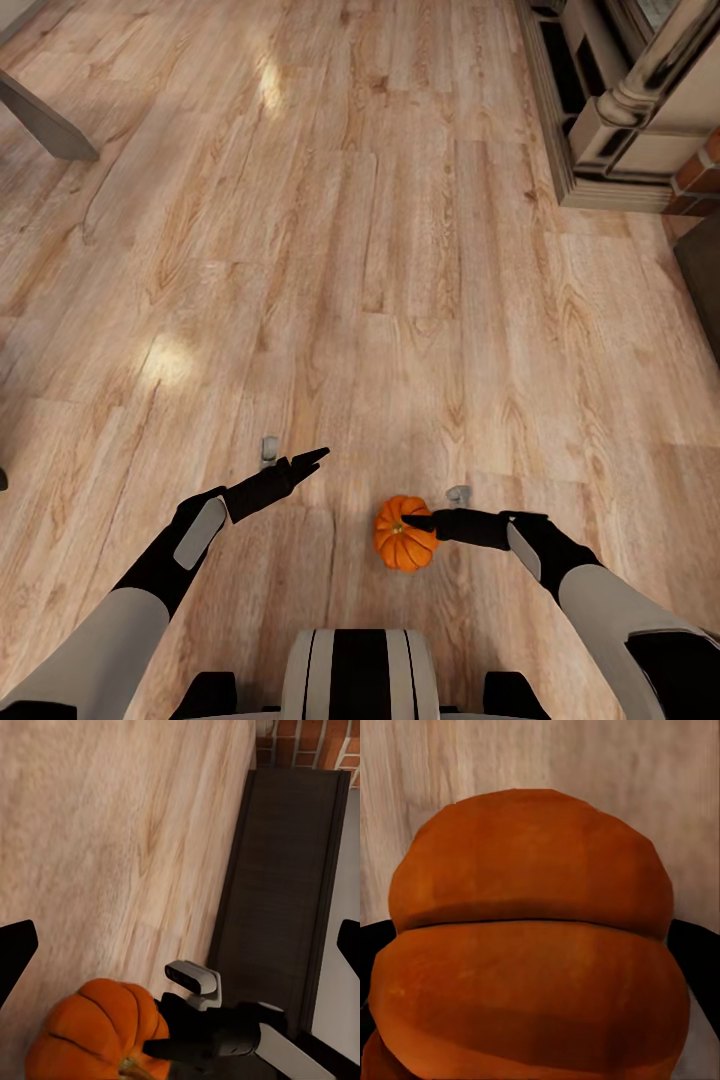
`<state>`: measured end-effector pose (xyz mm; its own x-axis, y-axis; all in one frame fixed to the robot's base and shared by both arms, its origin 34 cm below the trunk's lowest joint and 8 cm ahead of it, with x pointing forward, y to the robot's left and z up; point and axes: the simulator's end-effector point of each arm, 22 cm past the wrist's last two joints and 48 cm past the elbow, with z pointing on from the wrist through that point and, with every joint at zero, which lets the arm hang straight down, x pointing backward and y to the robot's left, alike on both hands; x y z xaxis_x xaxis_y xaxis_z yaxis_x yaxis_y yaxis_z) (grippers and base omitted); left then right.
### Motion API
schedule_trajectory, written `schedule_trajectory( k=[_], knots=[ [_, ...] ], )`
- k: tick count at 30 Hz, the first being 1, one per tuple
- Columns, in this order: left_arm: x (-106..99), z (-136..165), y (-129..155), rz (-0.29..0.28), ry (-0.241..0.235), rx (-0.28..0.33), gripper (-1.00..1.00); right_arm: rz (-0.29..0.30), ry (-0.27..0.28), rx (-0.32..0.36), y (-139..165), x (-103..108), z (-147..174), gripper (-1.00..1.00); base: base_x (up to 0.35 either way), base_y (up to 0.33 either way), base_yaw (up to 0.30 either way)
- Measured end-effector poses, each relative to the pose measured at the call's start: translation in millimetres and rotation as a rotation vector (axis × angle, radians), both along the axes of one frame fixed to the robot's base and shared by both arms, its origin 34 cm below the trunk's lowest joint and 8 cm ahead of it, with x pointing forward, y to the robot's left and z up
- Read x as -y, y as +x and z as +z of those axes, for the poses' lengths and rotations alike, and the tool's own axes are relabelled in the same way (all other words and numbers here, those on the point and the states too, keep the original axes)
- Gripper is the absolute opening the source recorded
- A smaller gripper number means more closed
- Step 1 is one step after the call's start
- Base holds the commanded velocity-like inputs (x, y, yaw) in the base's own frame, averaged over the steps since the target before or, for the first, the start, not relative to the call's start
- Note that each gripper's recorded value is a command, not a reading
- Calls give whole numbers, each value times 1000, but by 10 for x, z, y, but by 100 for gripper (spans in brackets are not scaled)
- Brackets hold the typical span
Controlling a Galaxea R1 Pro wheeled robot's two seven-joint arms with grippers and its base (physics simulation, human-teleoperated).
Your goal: Place each of the two pumpkins and all three candles from the living room inside a cabinet in the living room (use any cabinet), then make sure every cabinet is closed, and position the cauldron so it is next to a table in the living room.
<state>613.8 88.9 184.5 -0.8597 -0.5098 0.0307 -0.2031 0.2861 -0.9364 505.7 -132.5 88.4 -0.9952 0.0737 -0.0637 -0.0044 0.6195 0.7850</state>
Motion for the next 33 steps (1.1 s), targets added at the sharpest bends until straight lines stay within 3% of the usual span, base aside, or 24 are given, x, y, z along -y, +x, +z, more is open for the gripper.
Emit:
schedule_trajectory(
  k=[3,7,11,17,25,29,33],
  knots=[
    [0,0,0,0,0,0,100,-3,25,14,61,-32,61,-100,0,0,0],
    [0,1,0,0,0,0,100,2,103,39,139,-131,231,-100,0,0,0],
    [-1,0,0,0,0,0,100,3,113,47,170,-126,262,-100,0,0,0],
    [-8,-2,0,0,1,0,100,-6,152,-21,184,9,379,-100,0,0,0],
    [-24,-4,6,3,3,0,100,-16,140,-28,207,177,383,-100,0,0,0],
    [-71,-4,37,18,4,1,100,-80,154,-15,342,251,422,-100,0,0,0],
    [-65,-1,40,20,3,2,100,-90,182,-13,350,229,470,-100,0,0,0]
  ],
)
